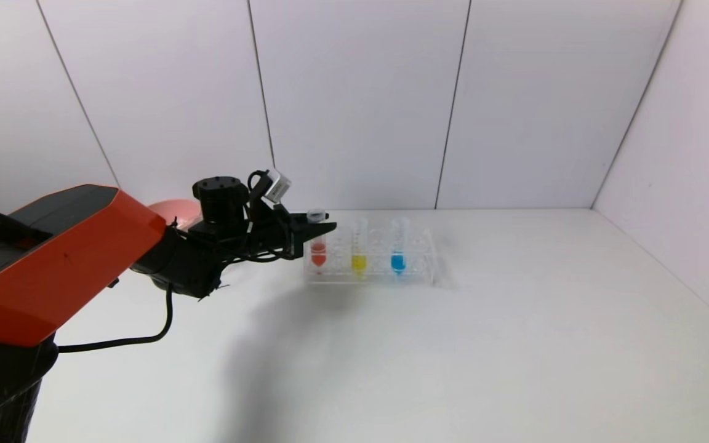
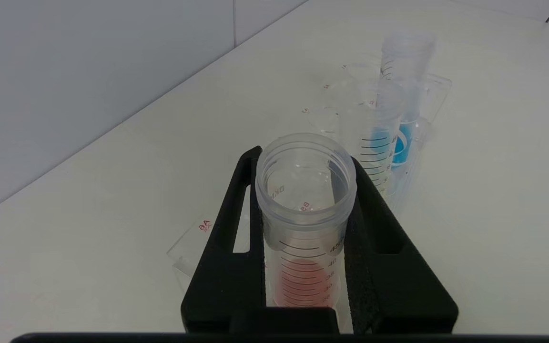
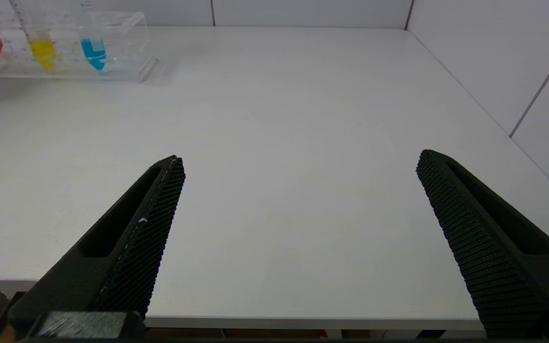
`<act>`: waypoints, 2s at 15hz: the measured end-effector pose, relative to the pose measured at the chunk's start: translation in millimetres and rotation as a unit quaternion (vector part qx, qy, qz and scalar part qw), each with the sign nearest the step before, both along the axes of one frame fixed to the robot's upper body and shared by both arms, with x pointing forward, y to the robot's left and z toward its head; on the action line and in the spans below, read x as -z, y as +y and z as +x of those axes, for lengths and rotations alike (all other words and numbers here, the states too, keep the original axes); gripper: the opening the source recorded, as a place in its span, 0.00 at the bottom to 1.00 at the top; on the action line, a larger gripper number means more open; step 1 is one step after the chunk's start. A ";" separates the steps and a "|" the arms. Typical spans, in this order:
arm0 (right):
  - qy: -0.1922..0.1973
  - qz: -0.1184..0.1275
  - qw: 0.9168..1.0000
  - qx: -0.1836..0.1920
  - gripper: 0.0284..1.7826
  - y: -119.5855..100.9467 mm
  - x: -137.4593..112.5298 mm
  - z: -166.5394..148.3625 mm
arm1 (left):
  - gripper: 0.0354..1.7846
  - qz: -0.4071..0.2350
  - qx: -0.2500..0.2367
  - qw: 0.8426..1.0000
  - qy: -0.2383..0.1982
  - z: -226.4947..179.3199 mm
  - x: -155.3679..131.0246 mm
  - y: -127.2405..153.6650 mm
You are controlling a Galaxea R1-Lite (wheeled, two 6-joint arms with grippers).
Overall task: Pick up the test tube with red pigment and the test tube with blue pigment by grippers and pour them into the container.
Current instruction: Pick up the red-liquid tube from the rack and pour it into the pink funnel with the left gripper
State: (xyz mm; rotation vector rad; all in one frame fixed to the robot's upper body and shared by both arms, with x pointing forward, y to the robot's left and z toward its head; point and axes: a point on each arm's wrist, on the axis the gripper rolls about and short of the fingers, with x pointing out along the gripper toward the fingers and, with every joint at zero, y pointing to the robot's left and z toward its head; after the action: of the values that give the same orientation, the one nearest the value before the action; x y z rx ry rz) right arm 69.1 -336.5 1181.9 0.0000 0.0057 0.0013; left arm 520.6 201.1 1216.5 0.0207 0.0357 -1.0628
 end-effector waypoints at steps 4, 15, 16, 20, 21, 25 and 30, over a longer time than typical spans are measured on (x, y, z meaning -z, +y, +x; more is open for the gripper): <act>0.000 0.000 1.000 0.000 1.00 0.0 0.0 0.0 | 0.25 -0.005 -0.001 1.000 0.002 -4.6 -16.9 1.7; 0.000 0.000 1.000 0.000 1.00 0.0 0.0 0.0 | 0.25 -0.010 -0.026 0.999 -0.017 -25.4 -87.5 12.0; 0.000 0.000 1.000 0.000 1.00 0.0 0.0 0.0 | 0.25 -0.010 -0.027 0.999 -0.018 -28.5 -93.1 13.3; 0.000 0.000 1.000 0.000 1.00 0.0 0.0 0.0 | 0.25 -0.005 -0.074 0.997 -0.018 -42.0 -115.0 25.1; 0.000 0.000 1.000 0.000 1.00 0.0 0.0 0.0 | 0.25 -0.002 -0.097 0.995 -0.015 -46.3 -119.8 28.3; 0.000 0.000 1.000 0.000 1.00 0.0 0.0 0.0 | 0.25 0.004 -0.178 0.984 -0.019 -65.4 -139.1 37.6; 0.000 0.000 1.000 0.000 1.00 0.0 0.0 0.0 | 0.25 0.009 -0.262 0.964 -0.032 -80.3 -149.6 46.2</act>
State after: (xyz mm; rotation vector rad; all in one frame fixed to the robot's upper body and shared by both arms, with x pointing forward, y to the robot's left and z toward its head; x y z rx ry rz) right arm 69.1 -336.5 1181.9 0.0000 0.0062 0.0013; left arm 440.2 247.3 1366.0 0.0589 -0.0084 -0.5309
